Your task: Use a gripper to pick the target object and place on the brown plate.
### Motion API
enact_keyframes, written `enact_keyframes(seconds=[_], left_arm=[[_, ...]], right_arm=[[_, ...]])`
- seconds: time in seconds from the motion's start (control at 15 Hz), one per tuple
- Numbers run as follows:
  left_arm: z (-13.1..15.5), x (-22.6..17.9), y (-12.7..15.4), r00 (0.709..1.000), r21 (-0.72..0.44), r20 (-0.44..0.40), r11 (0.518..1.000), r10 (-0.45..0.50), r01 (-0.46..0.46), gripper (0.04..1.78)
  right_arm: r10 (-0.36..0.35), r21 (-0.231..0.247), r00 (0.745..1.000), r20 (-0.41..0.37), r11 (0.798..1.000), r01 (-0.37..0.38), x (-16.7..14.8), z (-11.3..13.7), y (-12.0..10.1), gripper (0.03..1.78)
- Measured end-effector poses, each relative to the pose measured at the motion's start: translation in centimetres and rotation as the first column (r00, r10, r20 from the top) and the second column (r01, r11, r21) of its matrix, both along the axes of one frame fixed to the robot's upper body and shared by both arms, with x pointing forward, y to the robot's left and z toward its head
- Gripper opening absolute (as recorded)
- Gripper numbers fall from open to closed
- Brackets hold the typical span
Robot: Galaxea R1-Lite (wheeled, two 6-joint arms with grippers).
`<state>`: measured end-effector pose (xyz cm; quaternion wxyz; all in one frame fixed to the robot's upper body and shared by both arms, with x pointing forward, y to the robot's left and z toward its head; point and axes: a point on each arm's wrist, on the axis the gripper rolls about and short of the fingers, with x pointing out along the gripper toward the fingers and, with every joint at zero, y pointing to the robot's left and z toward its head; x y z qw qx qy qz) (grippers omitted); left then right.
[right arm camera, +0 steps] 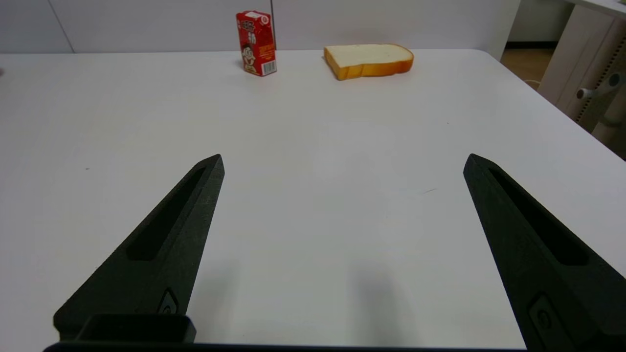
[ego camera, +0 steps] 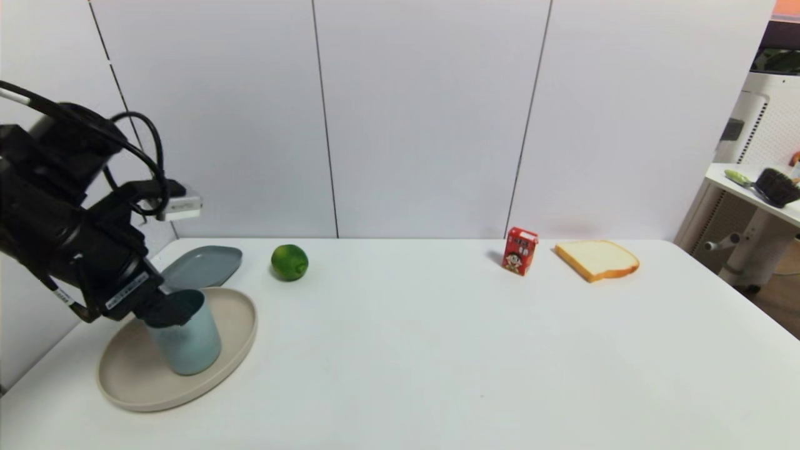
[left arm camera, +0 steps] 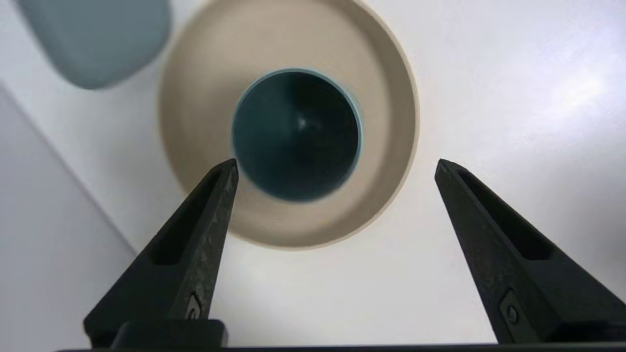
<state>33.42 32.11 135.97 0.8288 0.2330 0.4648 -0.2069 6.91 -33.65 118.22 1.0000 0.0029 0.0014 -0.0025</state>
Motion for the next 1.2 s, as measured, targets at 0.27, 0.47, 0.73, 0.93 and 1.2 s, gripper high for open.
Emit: enact_keyframes(seconds=[0.27,0.47,0.73,0.93,1.2], left_arm=[[3.4,-6.1,0.3,0.966,-0.076,0.242,0.995,0.086,-0.069,1.56],[0.2,-10.1,0.4,0.92,-0.166,0.352,0.979,0.172,-0.119,1.6],[-8.6,-15.2,0.8,0.85,-0.266,0.456,0.952,0.264,-0.153,1.64],[-12.7,-19.4,1.0,0.739,-0.338,0.593,0.932,0.319,-0.131,1.66],[-15.9,-24.2,1.1,0.63,-0.393,0.677,0.911,0.38,-0.127,1.67]], right_arm=[[0.0,0.0,1.0,0.0,1.0,0.0,0.0,0.0,0.0,1.69],[0.0,0.0,1.0,0.0,1.0,0.0,0.0,0.0,0.0,1.69],[0.0,0.0,1.0,0.0,1.0,0.0,0.0,0.0,0.0,1.69],[0.0,0.0,1.0,0.0,1.0,0.0,0.0,0.0,0.0,1.69],[0.0,0.0,1.0,0.0,1.0,0.0,0.0,0.0,0.0,1.69]])
